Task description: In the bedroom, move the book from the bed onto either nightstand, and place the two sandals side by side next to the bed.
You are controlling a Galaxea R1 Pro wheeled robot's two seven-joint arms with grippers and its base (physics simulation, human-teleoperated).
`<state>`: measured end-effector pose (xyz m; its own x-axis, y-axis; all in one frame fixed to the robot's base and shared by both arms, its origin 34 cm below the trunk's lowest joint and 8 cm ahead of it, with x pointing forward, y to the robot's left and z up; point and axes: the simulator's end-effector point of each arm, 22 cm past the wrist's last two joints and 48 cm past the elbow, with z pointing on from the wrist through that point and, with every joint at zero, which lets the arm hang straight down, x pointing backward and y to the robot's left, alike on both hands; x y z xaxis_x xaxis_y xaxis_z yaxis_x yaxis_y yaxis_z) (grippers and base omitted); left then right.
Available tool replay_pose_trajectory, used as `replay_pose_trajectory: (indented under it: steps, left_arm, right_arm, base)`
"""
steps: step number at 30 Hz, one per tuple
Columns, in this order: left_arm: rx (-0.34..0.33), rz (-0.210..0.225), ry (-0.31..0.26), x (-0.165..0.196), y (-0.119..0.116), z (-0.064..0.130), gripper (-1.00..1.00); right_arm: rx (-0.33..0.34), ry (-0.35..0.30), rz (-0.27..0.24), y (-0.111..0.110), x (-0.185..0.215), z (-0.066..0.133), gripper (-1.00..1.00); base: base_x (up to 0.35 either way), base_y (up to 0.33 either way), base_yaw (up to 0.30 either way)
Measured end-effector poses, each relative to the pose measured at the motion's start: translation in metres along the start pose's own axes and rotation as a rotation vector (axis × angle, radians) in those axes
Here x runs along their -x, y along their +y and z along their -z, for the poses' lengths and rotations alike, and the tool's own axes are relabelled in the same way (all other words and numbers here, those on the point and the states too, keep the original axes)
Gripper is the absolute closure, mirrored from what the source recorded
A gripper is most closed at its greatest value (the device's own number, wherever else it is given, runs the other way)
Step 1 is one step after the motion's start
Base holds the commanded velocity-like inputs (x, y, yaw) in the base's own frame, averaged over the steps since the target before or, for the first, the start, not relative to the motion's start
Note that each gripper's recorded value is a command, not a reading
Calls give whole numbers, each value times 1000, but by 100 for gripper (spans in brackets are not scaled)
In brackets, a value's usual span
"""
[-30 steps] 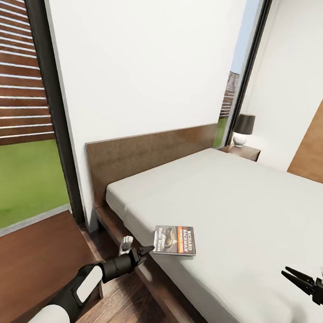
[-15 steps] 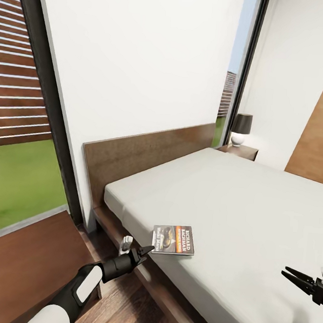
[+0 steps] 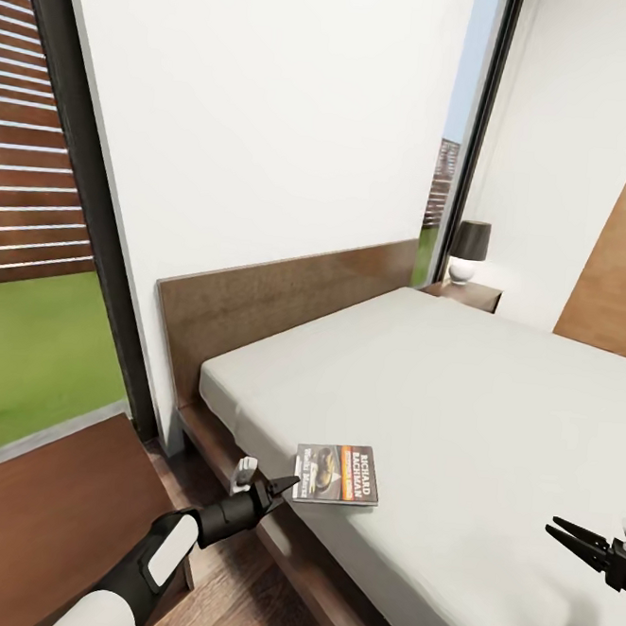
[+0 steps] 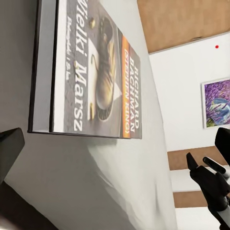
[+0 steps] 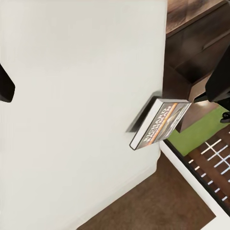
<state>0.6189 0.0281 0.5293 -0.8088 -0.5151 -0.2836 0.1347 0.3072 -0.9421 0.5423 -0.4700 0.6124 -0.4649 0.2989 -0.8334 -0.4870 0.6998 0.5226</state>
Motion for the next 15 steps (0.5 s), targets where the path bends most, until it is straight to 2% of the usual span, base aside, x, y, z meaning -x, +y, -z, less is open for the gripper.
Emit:
replay_pose_trajectory:
  steps: [8, 15]
  left_arm:
    - [0, 1, 1, -1, 0, -1, -100]
    - [-1, 1, 1, -1, -1, -1, -100]
  right_arm:
    - [0, 0, 0, 0, 0, 0, -100]
    - [0, -1, 1, 0, 0, 0, -100]
  base:
    - [1, 0, -6]
    - [0, 0, -99]
